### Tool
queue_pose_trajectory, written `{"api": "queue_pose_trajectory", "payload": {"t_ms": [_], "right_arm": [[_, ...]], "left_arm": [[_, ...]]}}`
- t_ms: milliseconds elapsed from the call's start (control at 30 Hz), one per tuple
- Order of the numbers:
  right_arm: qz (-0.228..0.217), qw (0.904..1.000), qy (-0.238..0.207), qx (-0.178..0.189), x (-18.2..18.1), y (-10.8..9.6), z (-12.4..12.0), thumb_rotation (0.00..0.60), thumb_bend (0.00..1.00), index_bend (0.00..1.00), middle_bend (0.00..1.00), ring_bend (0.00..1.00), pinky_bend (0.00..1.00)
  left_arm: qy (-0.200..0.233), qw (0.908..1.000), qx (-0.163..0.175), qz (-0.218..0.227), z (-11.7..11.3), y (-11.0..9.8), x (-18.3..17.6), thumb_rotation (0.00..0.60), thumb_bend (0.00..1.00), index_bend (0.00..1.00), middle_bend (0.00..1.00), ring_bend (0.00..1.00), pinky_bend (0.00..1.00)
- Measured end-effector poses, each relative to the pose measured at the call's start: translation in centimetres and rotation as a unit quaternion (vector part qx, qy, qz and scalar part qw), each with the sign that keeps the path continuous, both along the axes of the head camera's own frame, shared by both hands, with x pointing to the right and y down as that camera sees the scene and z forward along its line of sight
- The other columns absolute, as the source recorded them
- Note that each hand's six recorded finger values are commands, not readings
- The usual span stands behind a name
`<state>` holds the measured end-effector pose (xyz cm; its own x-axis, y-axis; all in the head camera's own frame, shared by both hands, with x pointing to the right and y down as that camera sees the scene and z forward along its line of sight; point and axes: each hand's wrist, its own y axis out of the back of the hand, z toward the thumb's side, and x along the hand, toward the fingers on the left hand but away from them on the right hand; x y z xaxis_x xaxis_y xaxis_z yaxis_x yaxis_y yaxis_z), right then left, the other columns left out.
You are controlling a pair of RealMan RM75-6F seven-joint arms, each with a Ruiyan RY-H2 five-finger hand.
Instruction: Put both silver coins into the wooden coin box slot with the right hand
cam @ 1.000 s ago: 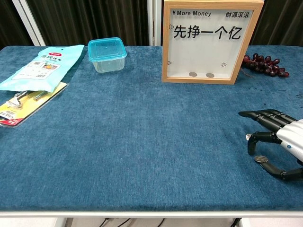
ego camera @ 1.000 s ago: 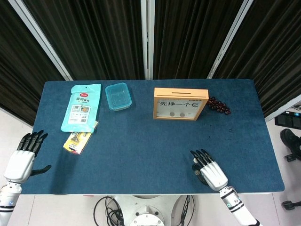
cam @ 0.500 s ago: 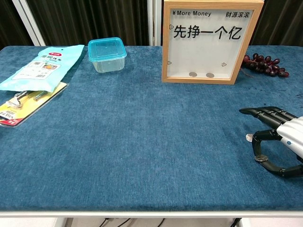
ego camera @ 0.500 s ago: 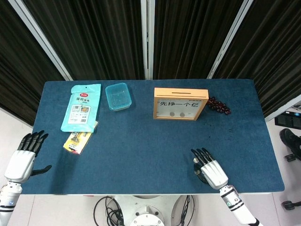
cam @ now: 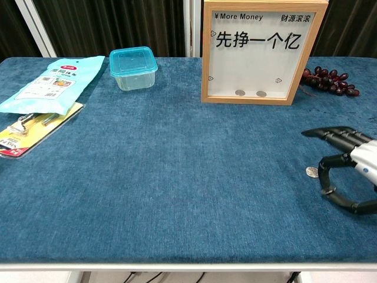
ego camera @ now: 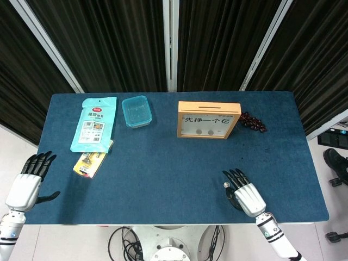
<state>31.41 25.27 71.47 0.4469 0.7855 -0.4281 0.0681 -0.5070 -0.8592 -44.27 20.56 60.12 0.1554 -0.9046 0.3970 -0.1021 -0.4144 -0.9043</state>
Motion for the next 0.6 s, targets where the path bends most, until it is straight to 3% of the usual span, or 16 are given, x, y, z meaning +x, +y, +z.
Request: {"api": "queue_pose_trajectory", "payload": {"t_ms": [267,467,600], "right_arm": [[0.037,0.9985,-0.036,0.018,0.8,-2.8,-3.0,0.600,0.48,0.73,0.07,0.00,0.00],[0.066,0.9942,-0.072,0.046,1.3,-7.5,-7.6,0.600,0.45,0.75,0.08,0.00,0.00],[0.075,0.9895,-0.097,0.076,0.7,-12.0,-12.0,0.600,0.45,0.79,0.08,0.00,0.00]], "left_arm": [[0.005,1.0000,0.004,-0.001,-0.3,0.0,0.0,0.600,0.05,0.00,0.00,0.00,0.00],[0.008,1.0000,0.005,0.002,-0.5,0.0,0.2,0.600,0.05,0.00,0.00,0.00,0.00],[0.009,0.9999,0.003,0.004,-0.5,-0.1,0.4,0.600,0.05,0.00,0.00,0.00,0.00]]}}
